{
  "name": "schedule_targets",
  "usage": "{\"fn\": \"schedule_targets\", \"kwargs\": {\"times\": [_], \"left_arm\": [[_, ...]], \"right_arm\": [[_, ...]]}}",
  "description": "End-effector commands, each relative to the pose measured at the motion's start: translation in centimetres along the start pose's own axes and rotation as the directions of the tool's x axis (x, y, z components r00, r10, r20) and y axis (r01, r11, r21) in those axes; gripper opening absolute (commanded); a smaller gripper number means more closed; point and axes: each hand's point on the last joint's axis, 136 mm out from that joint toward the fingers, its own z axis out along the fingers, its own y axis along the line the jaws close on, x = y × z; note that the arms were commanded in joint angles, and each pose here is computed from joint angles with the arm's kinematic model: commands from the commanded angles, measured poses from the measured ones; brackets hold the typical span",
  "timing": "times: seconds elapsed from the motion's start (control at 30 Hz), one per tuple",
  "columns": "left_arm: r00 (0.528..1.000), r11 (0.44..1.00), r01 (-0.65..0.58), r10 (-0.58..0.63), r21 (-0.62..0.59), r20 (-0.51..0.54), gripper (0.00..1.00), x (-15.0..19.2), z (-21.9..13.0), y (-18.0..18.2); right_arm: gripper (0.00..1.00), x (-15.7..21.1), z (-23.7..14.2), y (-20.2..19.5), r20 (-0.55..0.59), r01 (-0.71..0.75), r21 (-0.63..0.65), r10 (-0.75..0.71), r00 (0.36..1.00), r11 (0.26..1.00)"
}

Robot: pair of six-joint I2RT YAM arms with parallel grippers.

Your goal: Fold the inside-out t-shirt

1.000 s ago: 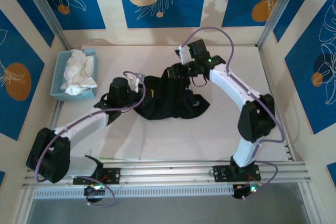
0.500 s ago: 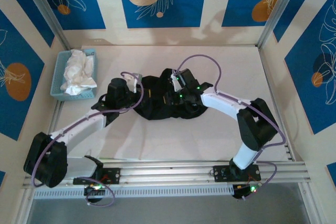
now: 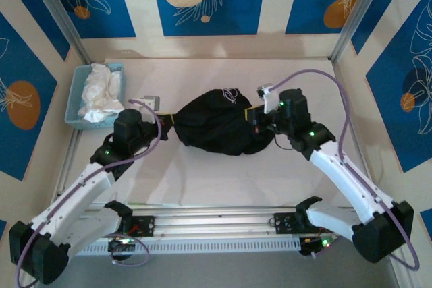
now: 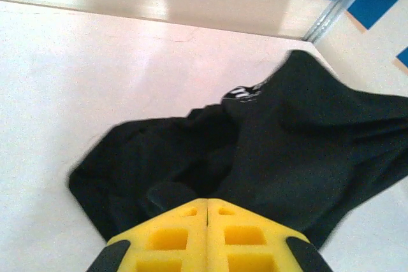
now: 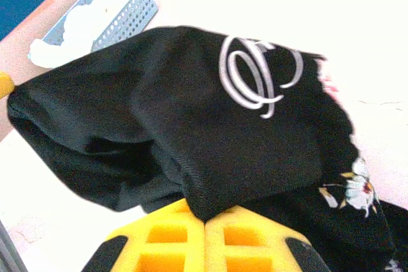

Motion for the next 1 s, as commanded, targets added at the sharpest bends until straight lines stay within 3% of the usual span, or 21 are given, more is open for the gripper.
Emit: {"fn": "schedule_targets", "kwargs": {"times": [0.0, 0.17, 0.27, 0.33, 0.47, 0.57, 0.7, 0.87, 0.97], "left_arm": [[0.992, 0.989, -0.011, -0.008, -0.150, -0.125, 0.00, 4.7, 0.2, 3.8], [0.984, 0.989, 0.016, -0.042, -0.149, -0.171, 0.00, 7.3, 1.4, 4.4], [0.983, 0.994, 0.010, -0.030, -0.107, -0.183, 0.11, 7.8, 2.0, 3.5], [0.981, 0.996, -0.022, 0.005, -0.085, -0.195, 0.25, 7.9, 2.2, 2.8], [0.971, 0.984, -0.167, 0.153, -0.065, -0.182, 0.49, 7.5, 2.6, 1.0], [0.933, 0.947, -0.321, 0.322, 0.029, -0.164, 0.55, 7.4, 3.4, -2.3], [0.843, 0.866, -0.478, 0.499, 0.146, -0.200, 0.61, 8.9, 5.7, -5.4], [0.780, 0.808, -0.510, 0.579, 0.296, -0.236, 0.65, 11.2, 8.1, -7.8], [0.756, 0.794, -0.516, 0.599, 0.322, -0.265, 0.65, 12.1, 9.4, -8.0]], "right_arm": [[0.00, 4.0, 0.1, -0.3, -0.108, -0.063, -0.075, 0.055, 0.993, 0.995], [0.00, 5.8, 1.8, 0.0, -0.141, -0.120, -0.152, 0.098, 0.985, 0.981], [0.00, 6.4, 2.5, -0.2, -0.163, -0.131, -0.157, 0.105, 0.981, 0.979], [0.00, 6.7, 2.7, -0.3, -0.172, -0.138, -0.159, 0.110, 0.979, 0.977], [0.00, 7.4, 2.8, -0.2, -0.189, -0.151, -0.169, 0.118, 0.975, 0.974], [0.00, 7.4, 2.7, 0.0, -0.189, -0.149, -0.179, 0.115, 0.975, 0.972], [0.00, 7.0, 2.4, 0.2, -0.189, -0.131, -0.183, 0.096, 0.977, 0.974], [0.00, 7.0, 2.1, 0.3, -0.191, -0.130, -0.182, 0.095, 0.977, 0.975], [0.00, 7.1, 1.9, 0.3, -0.189, -0.128, -0.181, 0.093, 0.977, 0.975]]}}
